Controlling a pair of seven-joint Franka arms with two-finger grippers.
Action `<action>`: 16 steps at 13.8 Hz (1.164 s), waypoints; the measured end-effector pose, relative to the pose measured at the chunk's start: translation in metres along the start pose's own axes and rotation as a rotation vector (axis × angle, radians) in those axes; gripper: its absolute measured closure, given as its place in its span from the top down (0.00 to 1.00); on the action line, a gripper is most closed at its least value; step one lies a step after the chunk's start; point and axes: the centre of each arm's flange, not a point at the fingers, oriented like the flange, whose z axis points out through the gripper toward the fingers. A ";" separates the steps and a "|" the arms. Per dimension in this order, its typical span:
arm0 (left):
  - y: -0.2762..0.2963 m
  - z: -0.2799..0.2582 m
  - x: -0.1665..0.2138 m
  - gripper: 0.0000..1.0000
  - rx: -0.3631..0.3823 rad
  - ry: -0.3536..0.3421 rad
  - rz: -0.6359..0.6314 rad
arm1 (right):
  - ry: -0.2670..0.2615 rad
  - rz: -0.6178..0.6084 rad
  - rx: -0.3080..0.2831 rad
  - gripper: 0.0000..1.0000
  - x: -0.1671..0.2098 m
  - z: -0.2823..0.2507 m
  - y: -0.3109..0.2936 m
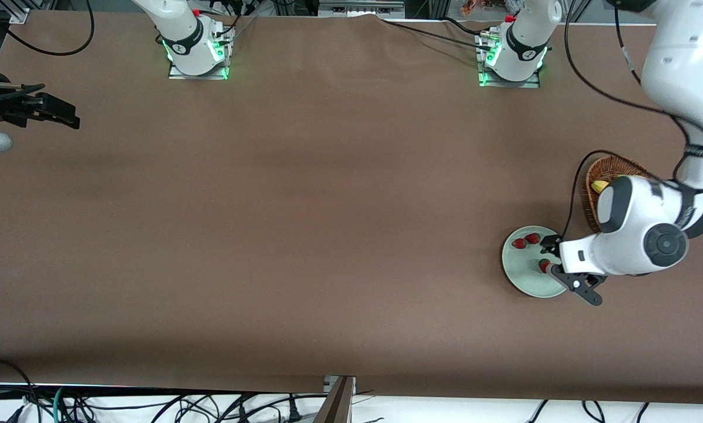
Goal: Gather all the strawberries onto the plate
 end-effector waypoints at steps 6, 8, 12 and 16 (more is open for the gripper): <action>0.053 -0.181 -0.044 1.00 0.016 -0.064 -0.156 | -0.003 0.000 0.000 1.00 0.002 0.002 0.000; 0.054 -0.234 -0.067 1.00 0.006 -0.075 -0.189 | -0.004 0.000 0.000 1.00 0.002 0.002 0.000; 0.078 -0.268 -0.062 1.00 0.031 -0.022 -0.435 | -0.004 0.000 0.000 1.00 0.002 0.002 0.000; 0.094 -0.272 -0.084 1.00 0.030 0.070 -0.572 | -0.004 0.000 0.000 1.00 0.002 0.002 0.000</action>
